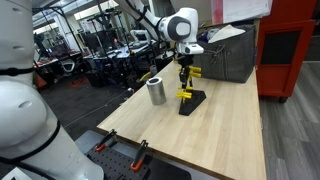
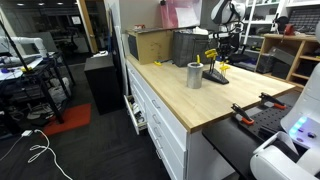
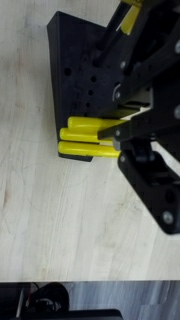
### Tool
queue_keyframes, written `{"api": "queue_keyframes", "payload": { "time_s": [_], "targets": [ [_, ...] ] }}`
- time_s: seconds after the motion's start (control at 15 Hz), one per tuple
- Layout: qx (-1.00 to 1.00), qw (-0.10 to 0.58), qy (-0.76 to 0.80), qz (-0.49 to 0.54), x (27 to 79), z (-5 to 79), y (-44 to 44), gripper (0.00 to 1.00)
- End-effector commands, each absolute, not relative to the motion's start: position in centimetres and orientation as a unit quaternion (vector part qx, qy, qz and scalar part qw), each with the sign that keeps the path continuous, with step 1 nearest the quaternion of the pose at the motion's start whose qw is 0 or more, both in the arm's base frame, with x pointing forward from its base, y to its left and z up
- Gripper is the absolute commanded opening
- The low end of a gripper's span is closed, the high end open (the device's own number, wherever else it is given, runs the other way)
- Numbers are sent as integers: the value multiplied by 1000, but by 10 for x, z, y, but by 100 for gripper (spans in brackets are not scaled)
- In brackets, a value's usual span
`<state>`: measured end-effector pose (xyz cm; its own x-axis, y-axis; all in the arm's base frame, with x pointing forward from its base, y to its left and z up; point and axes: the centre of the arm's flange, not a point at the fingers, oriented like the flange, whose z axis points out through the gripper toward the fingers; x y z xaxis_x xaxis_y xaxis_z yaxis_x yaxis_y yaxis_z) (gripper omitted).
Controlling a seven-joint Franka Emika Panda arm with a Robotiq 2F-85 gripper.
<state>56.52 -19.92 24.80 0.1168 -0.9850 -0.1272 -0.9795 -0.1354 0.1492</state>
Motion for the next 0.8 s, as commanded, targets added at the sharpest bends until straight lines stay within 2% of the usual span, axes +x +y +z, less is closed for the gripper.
{"api": "queue_keyframes", "payload": {
  "time_s": [0.0, 0.33, 0.73],
  "targets": [
    [758, 11, -647, -77, 548, 286, -205, 4],
    [783, 20, -618, -64, 544, 321, -202, 4],
    [817, -2, -575, -49, 549, 357, -174, 4]
  ]
}}
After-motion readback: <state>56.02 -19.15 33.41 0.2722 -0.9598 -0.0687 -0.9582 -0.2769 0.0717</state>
